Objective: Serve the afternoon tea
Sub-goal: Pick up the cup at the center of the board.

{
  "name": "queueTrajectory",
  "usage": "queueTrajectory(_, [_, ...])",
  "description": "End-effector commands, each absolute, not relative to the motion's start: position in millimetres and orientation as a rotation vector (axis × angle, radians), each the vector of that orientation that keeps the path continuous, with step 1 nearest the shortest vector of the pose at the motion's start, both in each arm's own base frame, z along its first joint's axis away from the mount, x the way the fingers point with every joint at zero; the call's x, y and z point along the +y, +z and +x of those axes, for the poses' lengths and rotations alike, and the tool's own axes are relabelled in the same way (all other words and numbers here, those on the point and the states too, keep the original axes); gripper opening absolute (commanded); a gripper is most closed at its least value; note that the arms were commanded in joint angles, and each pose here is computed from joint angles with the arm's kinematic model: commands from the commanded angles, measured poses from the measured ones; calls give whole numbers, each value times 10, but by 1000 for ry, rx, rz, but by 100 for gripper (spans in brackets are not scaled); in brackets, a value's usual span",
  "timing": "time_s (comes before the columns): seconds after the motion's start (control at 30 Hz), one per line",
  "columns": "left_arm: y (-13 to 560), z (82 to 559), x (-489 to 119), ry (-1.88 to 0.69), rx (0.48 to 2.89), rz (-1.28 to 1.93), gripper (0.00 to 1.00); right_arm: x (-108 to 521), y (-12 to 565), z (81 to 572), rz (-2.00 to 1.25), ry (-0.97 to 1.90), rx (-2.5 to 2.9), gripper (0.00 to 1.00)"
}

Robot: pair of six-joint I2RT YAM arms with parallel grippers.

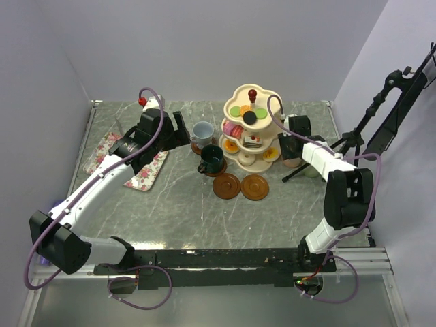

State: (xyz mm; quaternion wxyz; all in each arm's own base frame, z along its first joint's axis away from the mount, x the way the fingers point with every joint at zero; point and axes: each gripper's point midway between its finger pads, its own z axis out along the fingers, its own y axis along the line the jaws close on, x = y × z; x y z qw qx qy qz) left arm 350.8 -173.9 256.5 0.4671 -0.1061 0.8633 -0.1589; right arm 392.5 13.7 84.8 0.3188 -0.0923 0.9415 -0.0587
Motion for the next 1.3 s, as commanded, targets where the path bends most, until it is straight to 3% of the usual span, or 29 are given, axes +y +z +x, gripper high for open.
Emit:
queueTrajectory(0.0, [2713,3504,-1682,-397,2067,-284,97,174,774,3969,-297,-126,2487,41])
queueTrajectory(0.37, [2683,3508,-1692,-396,2074,-269,97,192,859,3758,-294,-98,2478,10])
queueTrajectory(0.43, [2677,3514,-1700,-397,2075,-264,97,206,917,3730,-295,-89,2467,0])
queueTrajectory(0.9, [2655,3475,-1726,-418,2080,-236,97,383,1442,3579,-383,-61,2323,0])
queueTrajectory(1.27, [2652,3420,-1725,-433,2076,-216,97,919,1536,3168,-581,-18,2329,0])
